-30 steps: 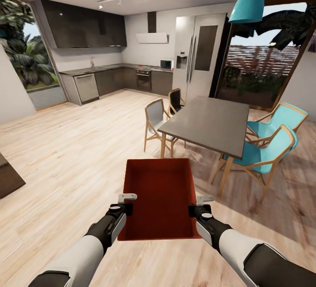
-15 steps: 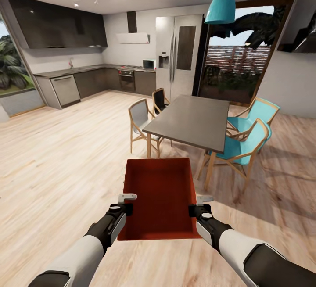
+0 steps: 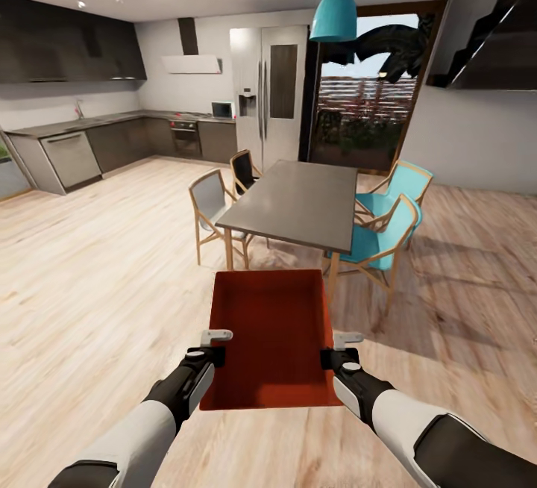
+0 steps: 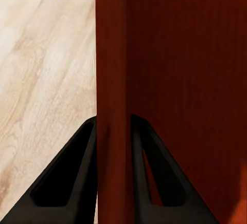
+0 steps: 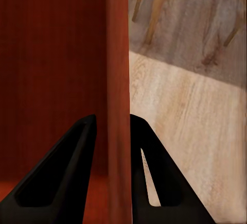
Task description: Move the two storage containers from the living room to the garage. In the garage, place one container on the floor and stack the other container on top of it (either order is fine).
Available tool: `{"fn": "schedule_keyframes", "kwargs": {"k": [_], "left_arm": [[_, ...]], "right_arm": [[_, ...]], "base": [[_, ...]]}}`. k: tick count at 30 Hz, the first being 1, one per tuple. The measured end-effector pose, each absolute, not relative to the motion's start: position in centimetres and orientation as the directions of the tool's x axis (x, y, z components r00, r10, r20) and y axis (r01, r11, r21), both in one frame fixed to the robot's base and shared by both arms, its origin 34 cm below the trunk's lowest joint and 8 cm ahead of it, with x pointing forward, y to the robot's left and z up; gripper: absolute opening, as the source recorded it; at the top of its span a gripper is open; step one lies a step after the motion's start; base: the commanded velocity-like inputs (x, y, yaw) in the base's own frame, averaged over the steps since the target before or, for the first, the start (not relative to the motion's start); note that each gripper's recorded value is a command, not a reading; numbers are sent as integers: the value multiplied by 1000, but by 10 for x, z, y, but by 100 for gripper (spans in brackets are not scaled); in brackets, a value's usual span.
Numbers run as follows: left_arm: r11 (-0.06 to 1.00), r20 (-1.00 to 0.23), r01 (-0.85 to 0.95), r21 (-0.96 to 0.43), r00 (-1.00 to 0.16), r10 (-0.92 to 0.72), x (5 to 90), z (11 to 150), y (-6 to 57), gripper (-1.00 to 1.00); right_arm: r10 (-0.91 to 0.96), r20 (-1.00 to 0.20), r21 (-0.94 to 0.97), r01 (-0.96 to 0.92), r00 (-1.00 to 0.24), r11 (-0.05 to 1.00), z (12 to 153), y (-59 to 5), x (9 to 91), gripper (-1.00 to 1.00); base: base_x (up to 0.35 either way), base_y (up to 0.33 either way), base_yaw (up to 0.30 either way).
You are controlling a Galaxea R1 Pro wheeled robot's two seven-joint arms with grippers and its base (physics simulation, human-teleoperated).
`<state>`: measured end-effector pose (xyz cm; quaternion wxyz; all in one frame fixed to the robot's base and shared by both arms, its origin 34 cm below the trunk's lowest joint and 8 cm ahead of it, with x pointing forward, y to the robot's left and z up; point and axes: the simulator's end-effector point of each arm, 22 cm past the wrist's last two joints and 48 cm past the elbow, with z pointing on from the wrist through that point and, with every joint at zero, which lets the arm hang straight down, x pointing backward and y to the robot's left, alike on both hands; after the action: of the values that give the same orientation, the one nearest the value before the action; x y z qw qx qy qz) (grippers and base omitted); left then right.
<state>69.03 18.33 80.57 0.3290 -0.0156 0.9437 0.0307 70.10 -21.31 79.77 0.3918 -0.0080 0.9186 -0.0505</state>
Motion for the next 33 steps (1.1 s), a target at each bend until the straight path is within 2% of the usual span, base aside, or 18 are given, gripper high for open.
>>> {"fn": "schedule_keyframes", "kwargs": {"k": [33], "left_arm": [[998, -626, -48, 49, -780, -7, 692, 807, 183, -100]], "right_arm": [[-52, -722, -97, 27, -690, 995, 798, -213, 702, -100]], "base": [[0, 0, -278]]}}
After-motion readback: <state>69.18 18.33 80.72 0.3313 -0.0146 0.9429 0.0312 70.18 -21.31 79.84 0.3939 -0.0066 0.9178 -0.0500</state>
